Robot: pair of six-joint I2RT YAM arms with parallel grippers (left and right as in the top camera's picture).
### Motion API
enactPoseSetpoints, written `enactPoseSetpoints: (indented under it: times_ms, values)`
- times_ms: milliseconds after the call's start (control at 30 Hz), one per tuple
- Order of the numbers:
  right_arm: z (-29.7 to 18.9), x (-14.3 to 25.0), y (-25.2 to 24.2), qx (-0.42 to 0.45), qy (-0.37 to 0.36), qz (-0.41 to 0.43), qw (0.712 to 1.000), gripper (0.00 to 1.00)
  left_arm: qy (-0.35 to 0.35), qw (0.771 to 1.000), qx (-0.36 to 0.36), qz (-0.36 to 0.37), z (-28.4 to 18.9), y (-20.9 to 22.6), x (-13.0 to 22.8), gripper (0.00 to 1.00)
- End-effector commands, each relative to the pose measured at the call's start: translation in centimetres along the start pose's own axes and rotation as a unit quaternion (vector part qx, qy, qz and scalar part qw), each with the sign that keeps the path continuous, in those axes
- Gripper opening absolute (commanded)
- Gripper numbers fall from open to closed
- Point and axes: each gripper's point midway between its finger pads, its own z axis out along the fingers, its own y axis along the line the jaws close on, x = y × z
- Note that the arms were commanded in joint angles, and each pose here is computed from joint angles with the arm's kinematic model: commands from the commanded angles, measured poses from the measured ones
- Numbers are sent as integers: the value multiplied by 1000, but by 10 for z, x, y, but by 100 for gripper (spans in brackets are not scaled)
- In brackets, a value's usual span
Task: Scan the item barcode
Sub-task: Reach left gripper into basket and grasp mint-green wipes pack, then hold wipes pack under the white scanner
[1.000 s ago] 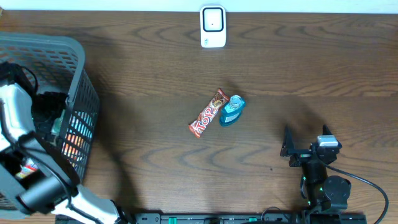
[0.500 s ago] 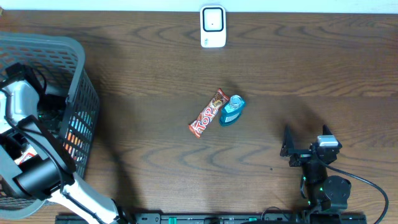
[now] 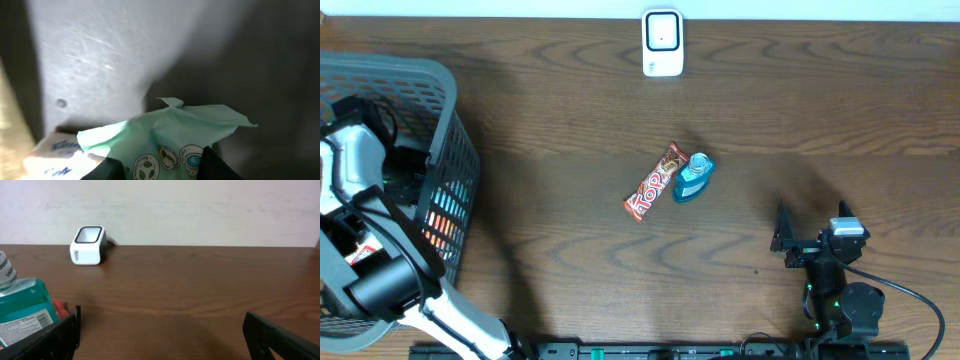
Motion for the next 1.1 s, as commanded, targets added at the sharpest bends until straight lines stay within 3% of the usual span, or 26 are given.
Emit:
enactPoseSetpoints:
  times_ms: [0,167,300,467,633,733,1067]
  values:
    - [0,0,1,-2,0,7,1000,99,-96,993,71,-8,-85,-10,-33,36]
    - [0,0,1,-2,0,7,1000,99,-191,969,153,-21,-180,-6,-41,36]
    - [0,0,1,-2,0,7,1000,99,-261,936,234,-37,-256,4,-25,36]
    - [0,0,1,-2,0,7,1000,99,-301,877,375,-14,-342,2,14,36]
    - [0,0,1,-2,0,7,1000,99,-265,819,508,35,-404,-10,81,35]
    - [0,0,1,-2,0,7,1000,99,-234,801,545,82,-418,-22,123,34]
    - [0,0,1,-2,0,7,1000,99,-108,784,561,244,-395,-103,238,33]
